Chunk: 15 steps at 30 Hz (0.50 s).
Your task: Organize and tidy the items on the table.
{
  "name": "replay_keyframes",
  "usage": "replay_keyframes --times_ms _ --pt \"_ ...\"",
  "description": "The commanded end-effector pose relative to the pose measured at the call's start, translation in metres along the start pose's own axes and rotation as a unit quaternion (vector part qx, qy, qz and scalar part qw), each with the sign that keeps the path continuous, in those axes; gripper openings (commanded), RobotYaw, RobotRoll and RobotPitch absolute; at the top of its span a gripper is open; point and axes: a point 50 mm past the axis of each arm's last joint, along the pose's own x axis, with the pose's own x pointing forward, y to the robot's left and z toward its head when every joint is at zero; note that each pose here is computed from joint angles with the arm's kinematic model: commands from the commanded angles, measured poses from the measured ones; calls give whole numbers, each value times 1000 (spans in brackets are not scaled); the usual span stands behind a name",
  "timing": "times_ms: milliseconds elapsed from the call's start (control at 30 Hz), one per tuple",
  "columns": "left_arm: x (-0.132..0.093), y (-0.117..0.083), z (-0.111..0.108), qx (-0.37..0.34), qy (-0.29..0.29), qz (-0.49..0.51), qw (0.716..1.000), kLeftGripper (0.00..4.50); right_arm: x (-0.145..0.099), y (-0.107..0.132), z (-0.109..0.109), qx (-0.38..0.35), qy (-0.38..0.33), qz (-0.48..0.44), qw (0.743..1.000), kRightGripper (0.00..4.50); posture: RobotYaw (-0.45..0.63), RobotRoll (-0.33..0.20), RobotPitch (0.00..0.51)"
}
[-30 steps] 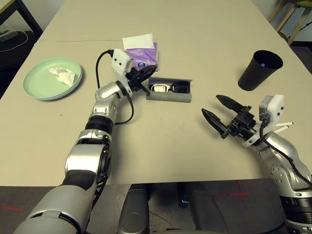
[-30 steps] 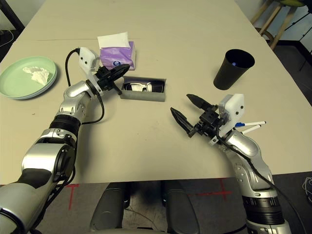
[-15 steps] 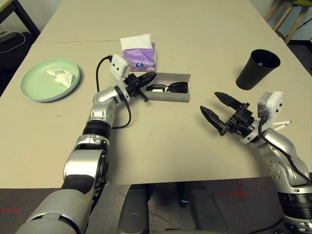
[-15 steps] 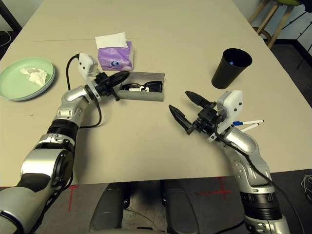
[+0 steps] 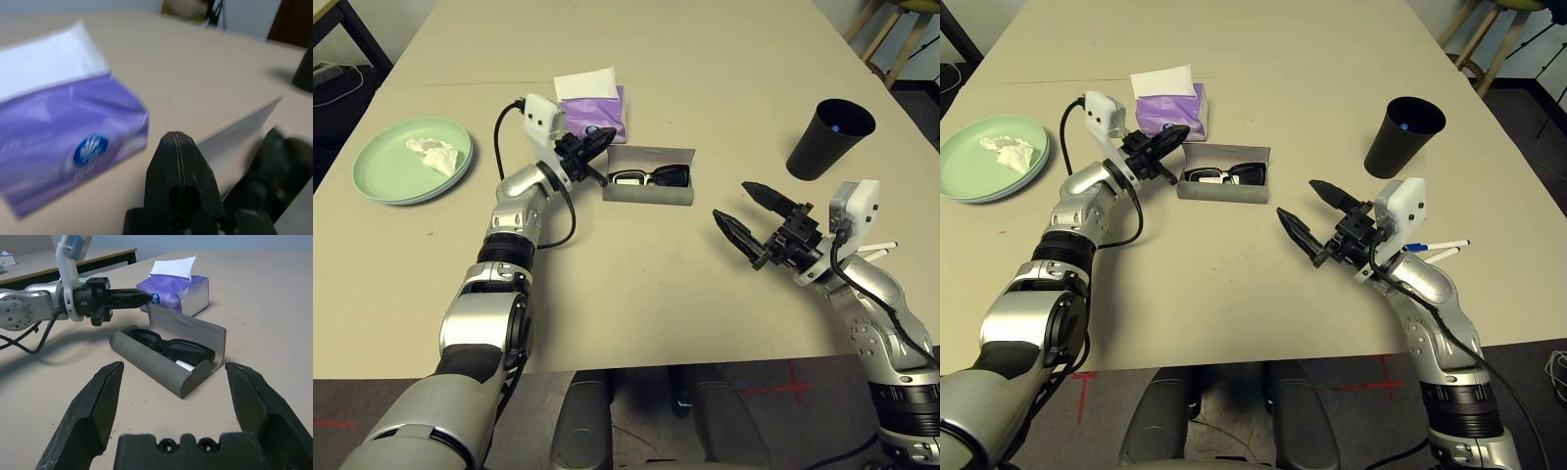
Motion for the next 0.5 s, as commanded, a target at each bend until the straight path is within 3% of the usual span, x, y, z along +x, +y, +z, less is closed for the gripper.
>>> replay_keyframes --times_ms 33,500 --pt "2 1 -4 5 26 11 1000 7 -2 3 -2 2 7 1 1000 4500 92 0 235" --pt "10 0 12 -34 -47 18 998 7 0 3 -3 3 8 4 1000 4500 90 0 228"
